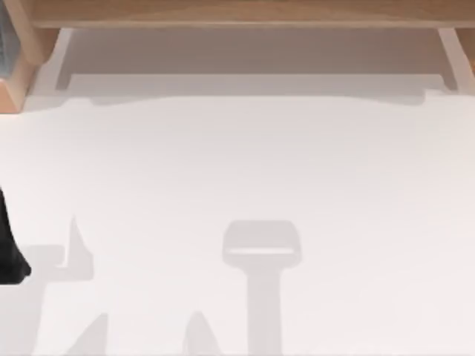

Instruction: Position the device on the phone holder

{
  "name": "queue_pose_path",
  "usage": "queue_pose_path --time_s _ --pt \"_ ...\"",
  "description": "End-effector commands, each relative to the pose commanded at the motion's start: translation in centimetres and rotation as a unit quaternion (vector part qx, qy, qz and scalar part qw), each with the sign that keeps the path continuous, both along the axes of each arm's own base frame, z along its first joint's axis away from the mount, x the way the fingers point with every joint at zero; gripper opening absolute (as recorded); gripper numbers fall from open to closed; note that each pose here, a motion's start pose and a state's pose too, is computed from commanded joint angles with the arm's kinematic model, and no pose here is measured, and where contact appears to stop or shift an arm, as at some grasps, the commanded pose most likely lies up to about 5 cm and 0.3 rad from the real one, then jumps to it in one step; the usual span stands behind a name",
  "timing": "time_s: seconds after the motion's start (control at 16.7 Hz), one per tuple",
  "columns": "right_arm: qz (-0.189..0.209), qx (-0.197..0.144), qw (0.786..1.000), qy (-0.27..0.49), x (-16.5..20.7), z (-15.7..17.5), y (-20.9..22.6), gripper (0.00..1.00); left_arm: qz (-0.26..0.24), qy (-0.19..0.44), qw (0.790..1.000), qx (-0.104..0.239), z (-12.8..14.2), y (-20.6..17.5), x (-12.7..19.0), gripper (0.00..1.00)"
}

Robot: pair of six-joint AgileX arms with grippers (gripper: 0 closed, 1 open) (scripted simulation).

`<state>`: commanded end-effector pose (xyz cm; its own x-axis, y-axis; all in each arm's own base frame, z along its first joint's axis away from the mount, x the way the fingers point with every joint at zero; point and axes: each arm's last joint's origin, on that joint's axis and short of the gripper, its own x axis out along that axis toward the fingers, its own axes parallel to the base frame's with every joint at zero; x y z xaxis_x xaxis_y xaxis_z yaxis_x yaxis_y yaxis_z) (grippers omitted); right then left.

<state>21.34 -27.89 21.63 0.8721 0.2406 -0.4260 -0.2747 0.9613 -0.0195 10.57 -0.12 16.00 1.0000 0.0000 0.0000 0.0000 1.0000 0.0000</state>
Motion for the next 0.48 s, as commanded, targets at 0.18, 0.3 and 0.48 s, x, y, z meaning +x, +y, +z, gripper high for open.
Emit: queue_pose_path --time_s 0.18,0.3,0.48 --pt "0.000 0.000 1.000 0.000 0.00 0.00 0.00 1.00 0.000 0.000 1.000 0.000 0.00 0.00 0.00 1.00" --pt "0.000 0.000 1.000 0.000 0.00 0.00 0.00 1.00 0.000 0.000 1.000 0.000 0.00 0.00 0.00 1.00" --pt "0.000 0.000 1.000 0.000 0.00 0.00 0.00 1.00 0.000 0.000 1.000 0.000 0.00 0.00 0.00 1.00"
